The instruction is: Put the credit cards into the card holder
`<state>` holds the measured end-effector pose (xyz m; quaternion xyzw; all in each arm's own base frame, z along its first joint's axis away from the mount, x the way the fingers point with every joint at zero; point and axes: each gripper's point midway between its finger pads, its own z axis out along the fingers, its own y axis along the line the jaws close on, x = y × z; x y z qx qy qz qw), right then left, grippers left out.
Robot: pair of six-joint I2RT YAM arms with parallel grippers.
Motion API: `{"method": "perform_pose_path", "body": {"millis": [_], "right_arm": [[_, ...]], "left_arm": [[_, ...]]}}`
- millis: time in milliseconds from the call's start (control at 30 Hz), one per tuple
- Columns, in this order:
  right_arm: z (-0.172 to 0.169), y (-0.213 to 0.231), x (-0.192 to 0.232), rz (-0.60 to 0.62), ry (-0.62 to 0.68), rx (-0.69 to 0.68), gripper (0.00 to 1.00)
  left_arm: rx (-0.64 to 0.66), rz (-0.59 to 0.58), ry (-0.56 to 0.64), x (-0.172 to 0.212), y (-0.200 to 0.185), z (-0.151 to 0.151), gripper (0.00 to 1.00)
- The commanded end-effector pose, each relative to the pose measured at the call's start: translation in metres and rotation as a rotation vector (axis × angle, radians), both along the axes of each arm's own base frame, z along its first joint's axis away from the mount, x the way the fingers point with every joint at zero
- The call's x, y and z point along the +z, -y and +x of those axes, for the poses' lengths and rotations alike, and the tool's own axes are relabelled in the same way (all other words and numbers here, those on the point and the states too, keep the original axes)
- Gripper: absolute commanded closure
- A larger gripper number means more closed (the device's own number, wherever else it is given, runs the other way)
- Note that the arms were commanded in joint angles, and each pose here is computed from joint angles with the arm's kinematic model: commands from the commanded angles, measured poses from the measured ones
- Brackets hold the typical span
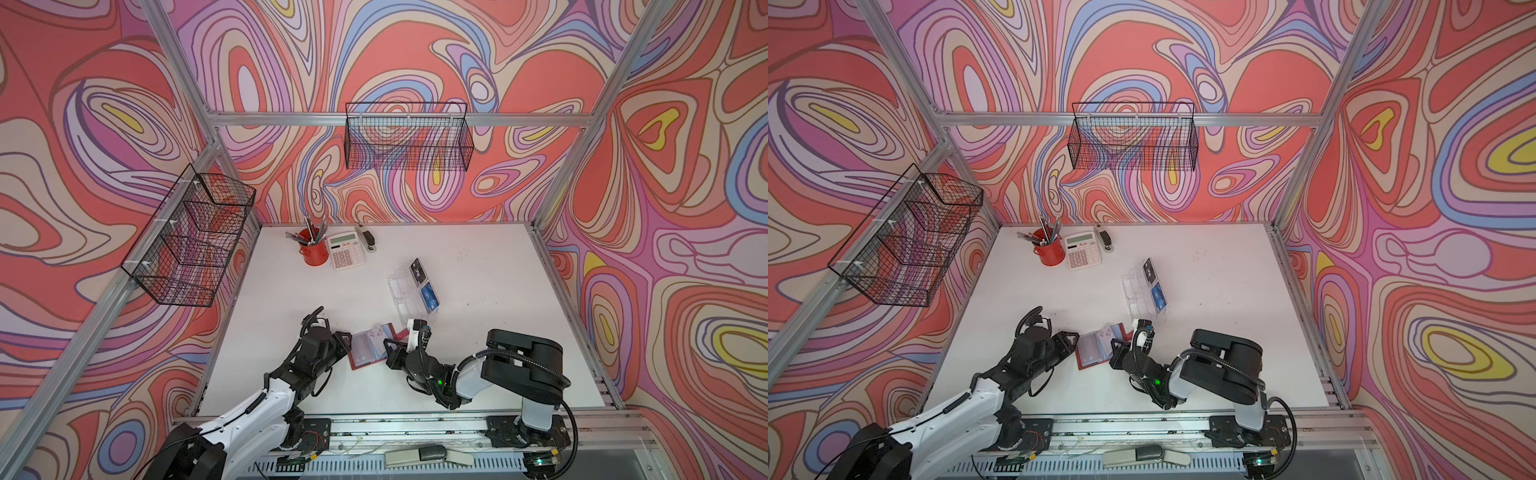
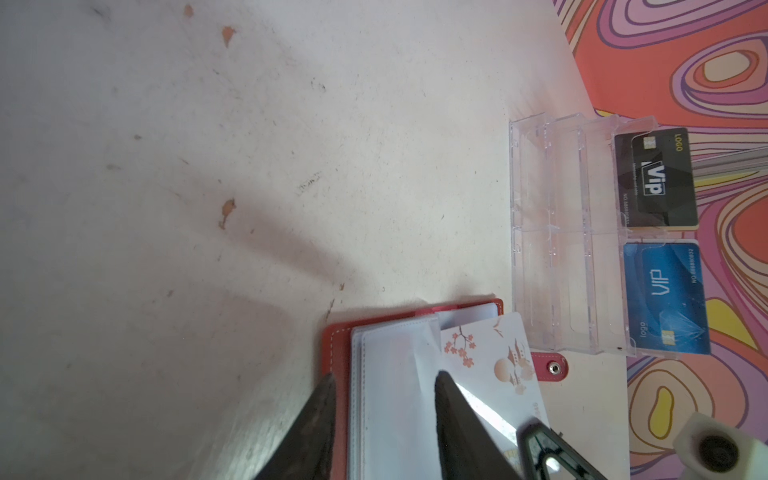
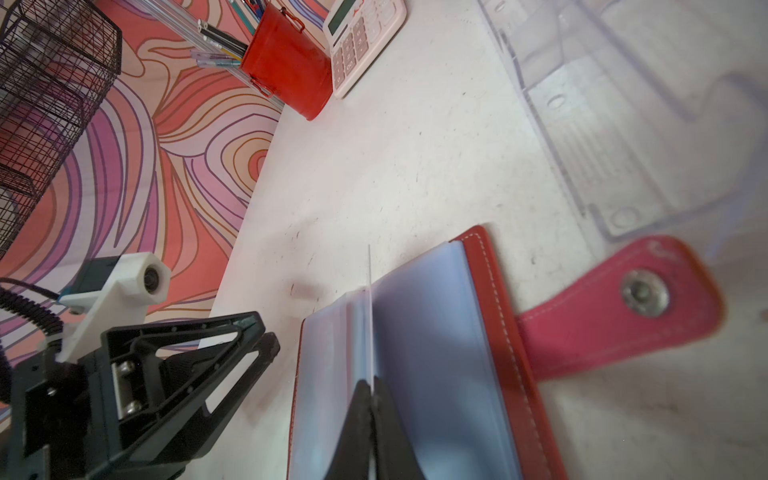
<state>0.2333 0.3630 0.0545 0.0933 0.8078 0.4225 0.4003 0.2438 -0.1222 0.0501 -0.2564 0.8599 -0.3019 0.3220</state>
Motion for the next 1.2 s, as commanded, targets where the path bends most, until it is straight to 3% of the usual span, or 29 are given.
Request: {"method": "perform_pose_path", "body": {"millis": [0, 367, 1167], "right_arm": [[0.000, -0.007, 0.005, 0.042, 0.004, 0.002, 1.00], [-0.004, -0.006, 0.015, 0.099, 0.052, 0.032, 1.00], [-0.008, -0.010, -0.011, 0.120, 0.006, 0.051, 1.00]], "left_arm": [[-0.003, -0.008, 0.015, 0.005, 0.002, 0.004, 0.58], [0.009, 0.017, -0.037, -0.006, 0.000, 0.002, 0.58], [-0.009, 0.022, -0.060, -0.011, 0.004, 0.003, 0.58]]}}
